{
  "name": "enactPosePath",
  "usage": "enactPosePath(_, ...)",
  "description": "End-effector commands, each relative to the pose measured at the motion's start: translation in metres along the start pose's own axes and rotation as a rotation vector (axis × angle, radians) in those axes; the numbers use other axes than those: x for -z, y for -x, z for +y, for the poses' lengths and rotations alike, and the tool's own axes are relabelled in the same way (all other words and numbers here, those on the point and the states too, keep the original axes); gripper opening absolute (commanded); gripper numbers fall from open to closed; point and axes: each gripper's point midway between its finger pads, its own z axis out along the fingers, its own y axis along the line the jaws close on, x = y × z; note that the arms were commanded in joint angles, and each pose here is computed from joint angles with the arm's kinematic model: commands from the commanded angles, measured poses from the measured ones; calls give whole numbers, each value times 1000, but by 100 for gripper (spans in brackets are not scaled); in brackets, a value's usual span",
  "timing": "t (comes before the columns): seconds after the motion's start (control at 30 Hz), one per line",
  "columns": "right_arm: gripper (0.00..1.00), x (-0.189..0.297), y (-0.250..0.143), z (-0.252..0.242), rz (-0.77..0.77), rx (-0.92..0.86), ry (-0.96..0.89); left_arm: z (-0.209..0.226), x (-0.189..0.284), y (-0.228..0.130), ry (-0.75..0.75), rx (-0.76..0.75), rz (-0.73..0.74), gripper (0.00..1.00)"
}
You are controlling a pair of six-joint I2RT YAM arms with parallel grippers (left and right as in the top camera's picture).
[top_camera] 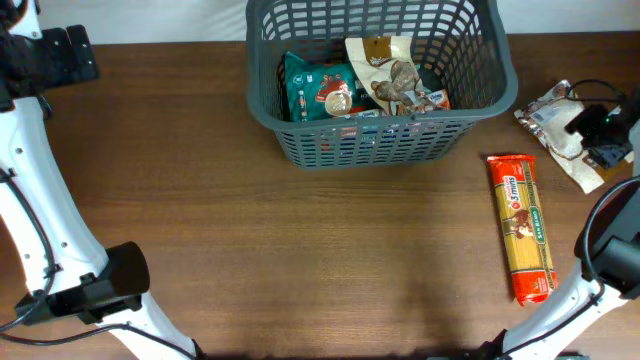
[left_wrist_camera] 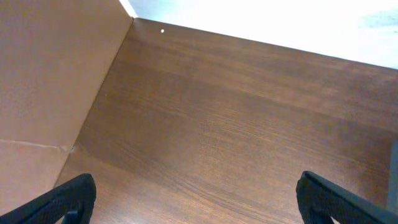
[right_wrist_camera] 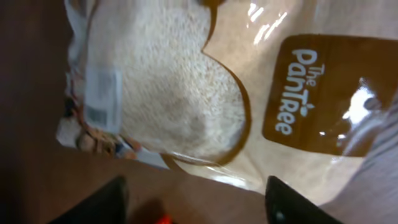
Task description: Pack container
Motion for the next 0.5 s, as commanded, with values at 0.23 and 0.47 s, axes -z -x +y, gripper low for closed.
enactPosePath(0.23, 80, -28, -2, 22, 3, -186, 30, 2, -4, -2, 6, 15, 10, 99)
enactPosePath(0.47, 82, -52, -12, 38, 18, -167, 39, 2, -4, -2, 6, 15, 10, 99)
